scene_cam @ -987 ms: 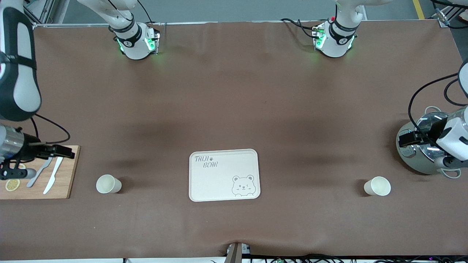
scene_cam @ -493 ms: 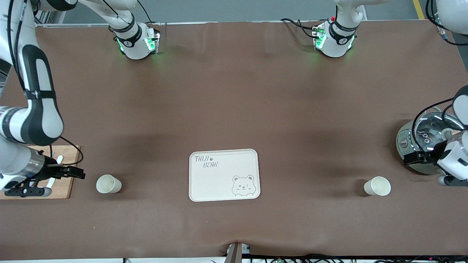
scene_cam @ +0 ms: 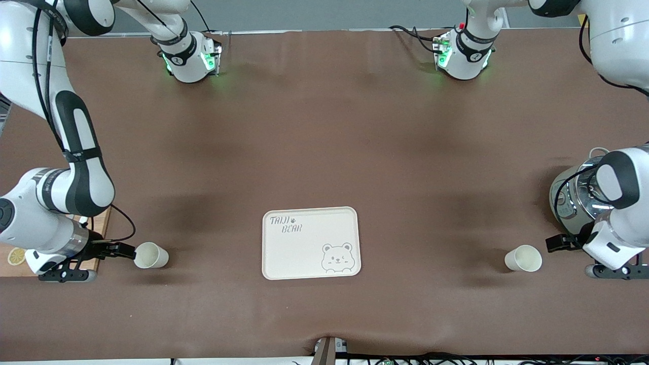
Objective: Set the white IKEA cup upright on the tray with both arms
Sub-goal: 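Lower the right gripper to one cup while the left gripper reaches the other, then close the right gripper on its cup while the left gripper grasps its cup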
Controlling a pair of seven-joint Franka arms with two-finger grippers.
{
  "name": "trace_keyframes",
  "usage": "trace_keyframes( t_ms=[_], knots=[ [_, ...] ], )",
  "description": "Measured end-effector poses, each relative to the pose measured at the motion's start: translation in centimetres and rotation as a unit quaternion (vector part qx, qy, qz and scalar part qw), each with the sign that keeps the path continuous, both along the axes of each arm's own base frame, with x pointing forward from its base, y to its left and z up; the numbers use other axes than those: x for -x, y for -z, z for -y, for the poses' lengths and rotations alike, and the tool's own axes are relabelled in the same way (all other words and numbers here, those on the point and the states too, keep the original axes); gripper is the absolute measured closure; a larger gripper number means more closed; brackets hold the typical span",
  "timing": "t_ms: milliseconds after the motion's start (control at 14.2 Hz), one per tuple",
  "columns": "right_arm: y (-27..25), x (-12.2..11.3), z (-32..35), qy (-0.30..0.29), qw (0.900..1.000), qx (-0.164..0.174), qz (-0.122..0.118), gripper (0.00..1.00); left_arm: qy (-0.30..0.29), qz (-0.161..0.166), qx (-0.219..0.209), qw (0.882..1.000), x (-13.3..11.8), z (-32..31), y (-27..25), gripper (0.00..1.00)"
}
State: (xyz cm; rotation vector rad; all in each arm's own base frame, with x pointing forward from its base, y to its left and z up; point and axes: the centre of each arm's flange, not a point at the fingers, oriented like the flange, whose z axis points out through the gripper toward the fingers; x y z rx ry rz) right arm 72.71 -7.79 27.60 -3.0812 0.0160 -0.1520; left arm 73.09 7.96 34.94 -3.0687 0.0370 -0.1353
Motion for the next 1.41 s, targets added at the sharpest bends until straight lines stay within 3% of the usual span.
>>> trace_keyframes(
  t_ms=[352,1128,1269,1410],
  knots=[
    [1.1,0.1,-0.1,0.0,1.0,-0.001,-0.007,0.0,0.004,0.018,-0.003,1.0,-1.1,0.1,4.5,0.0],
    [5.5,0.2,-0.3,-0.001,1.0,-0.004,-0.016,0.0,0.011,0.026,0.0,1.0,-1.4,0.9,11.7,0.0],
    [5.9,0.2,-0.4,-0.002,1.0,-0.004,-0.018,0.0,0.005,0.026,0.007,1.0,-1.3,0.9,12.0,0.04],
    [5.9,0.2,-0.6,-0.003,1.0,-0.004,-0.018,0.0,0.001,0.027,0.011,1.0,-1.3,0.9,12.0,0.22]
  ],
)
